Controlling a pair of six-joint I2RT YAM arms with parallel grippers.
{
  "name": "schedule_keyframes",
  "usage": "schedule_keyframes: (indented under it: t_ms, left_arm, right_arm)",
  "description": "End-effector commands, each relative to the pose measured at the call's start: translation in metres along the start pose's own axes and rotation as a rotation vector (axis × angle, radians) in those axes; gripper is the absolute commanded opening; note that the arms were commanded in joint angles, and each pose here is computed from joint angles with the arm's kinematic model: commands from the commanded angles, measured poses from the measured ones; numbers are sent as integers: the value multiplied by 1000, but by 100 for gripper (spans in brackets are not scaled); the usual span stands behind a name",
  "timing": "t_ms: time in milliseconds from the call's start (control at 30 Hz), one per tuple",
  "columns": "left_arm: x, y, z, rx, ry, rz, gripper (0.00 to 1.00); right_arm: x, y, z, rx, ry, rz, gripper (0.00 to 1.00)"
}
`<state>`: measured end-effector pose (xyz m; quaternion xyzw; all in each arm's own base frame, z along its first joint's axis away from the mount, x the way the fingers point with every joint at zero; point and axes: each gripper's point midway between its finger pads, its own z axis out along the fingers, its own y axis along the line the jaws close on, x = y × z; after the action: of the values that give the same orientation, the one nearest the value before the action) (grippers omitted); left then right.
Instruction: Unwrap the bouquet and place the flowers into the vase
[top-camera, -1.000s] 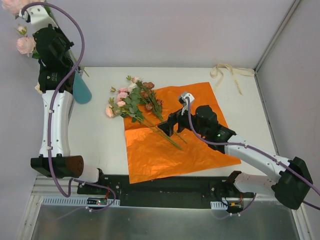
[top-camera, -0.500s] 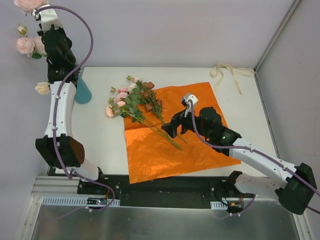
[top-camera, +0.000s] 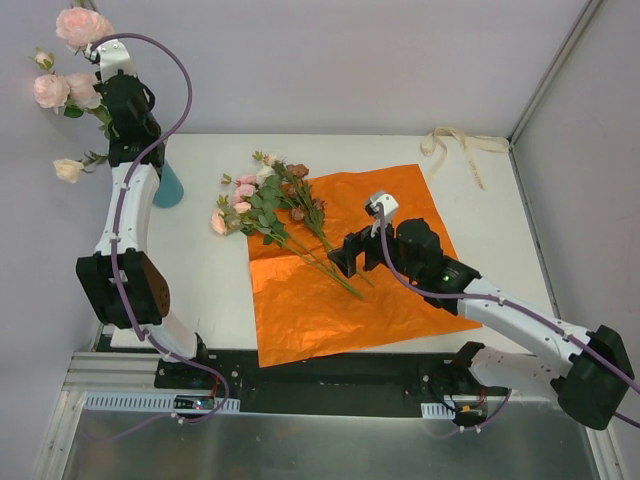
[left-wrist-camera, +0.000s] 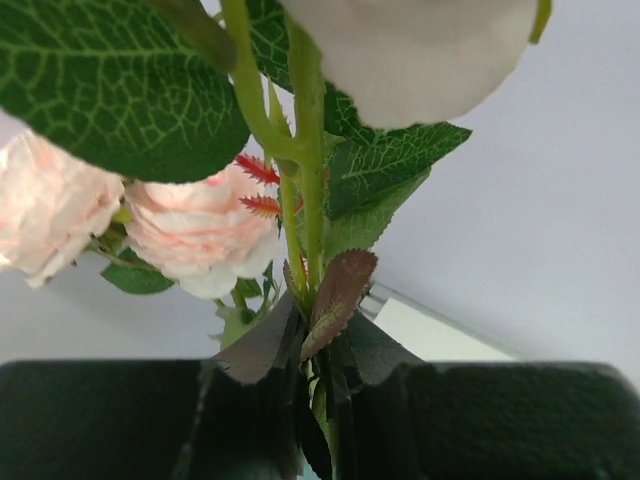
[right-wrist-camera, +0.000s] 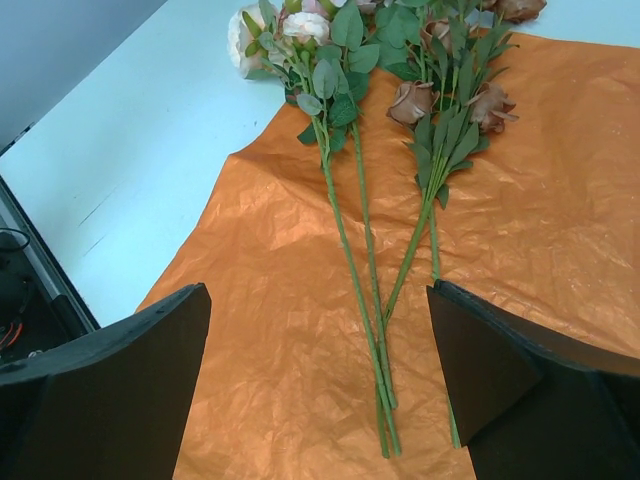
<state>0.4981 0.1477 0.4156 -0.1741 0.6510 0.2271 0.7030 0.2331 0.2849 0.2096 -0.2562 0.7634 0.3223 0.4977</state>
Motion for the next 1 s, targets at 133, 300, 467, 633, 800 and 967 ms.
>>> schedule_keyframes:
  t_ms: [133, 300, 467, 633, 800, 967]
  left_arm:
    - [30, 12, -10, -62, 132, -37, 16]
    - [58, 11, -40, -19, 261, -80, 36]
    - [64, 2, -65, 68, 317, -131, 68]
    - [51, -2, -93, 149, 365, -150, 84]
    - [29, -14, -132, 281, 366, -254, 90]
    - [15, -40, -174, 476, 403, -405, 99]
  right_arm:
    - [-14, 0, 5, 16, -48, 36, 99]
    - [-18, -1, 4, 32, -63, 72, 99]
    - [-18, 1, 9, 30, -41, 126, 99]
    - [-17, -1, 13, 54, -31, 168, 99]
    - [-4, -19, 26, 155, 9, 201, 97]
    - [13, -28, 43, 188, 70, 283, 85]
